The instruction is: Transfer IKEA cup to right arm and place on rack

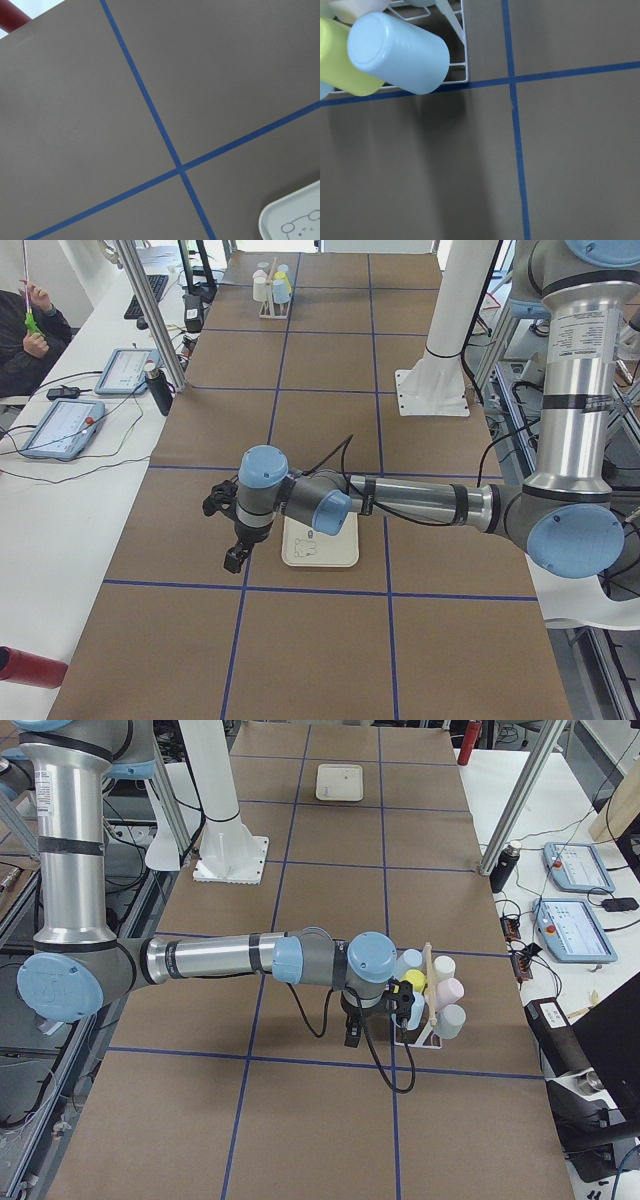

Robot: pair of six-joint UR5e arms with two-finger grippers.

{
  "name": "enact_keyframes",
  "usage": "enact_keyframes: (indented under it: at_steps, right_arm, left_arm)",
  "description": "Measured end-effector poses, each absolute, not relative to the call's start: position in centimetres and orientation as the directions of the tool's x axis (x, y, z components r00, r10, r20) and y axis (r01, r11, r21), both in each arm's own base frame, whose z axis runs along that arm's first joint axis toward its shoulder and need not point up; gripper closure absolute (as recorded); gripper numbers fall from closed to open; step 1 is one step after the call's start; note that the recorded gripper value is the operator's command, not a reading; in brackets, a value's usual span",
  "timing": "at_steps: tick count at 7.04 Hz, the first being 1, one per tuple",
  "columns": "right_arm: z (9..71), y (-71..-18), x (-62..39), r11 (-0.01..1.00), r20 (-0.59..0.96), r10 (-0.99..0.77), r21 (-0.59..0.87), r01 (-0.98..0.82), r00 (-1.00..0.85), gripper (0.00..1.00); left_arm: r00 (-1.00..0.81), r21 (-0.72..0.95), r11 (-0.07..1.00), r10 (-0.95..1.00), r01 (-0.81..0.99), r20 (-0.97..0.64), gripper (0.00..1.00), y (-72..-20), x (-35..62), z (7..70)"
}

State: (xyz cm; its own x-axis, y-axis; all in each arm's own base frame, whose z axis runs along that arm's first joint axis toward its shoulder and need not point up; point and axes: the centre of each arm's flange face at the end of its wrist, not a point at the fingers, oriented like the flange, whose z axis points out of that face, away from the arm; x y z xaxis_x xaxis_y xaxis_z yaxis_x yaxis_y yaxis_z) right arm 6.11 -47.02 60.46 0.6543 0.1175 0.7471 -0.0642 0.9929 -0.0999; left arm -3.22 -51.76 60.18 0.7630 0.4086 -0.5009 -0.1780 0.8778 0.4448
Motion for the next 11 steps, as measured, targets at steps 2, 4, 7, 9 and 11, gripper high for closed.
enact_keyframes:
  at_steps: [2,4,7,9,11]
  right_arm:
    - [61.0,-47.0,6.5,0.994,0.709,0.105,-0.080,-0.068,0.697,0.00]
    - [61.2,-47.0,6.6,0.995,0.696,0.100,-0.071,-0.070,0.711,0.00]
    - [61.4,-47.1,6.7,0.995,0.694,0.100,-0.072,-0.070,0.713,0.00]
    - [61.4,-47.1,6.6,0.995,0.695,0.102,-0.073,-0.071,0.712,0.00]
    - [61.3,-47.1,6.6,0.995,0.696,0.100,-0.071,-0.071,0.711,0.00]
  left_arm:
    - [0.762,0.422,0.889,0.396,-0.178,-0.513,0.00,-51.3,-3.2,60.6]
    - [0.757,0.386,0.905,0.378,-0.180,-0.533,0.00,-50.9,-3.3,60.4]
    - [0.758,0.316,0.928,0.348,-0.196,-0.552,0.00,-51.0,-4.6,60.2]
    - [0.752,0.266,0.945,0.316,-0.192,-0.578,0.00,-50.7,-5.8,60.4]
    - [0.706,0.240,0.954,0.295,-0.179,-0.644,0.00,-50.4,-5.6,60.6]
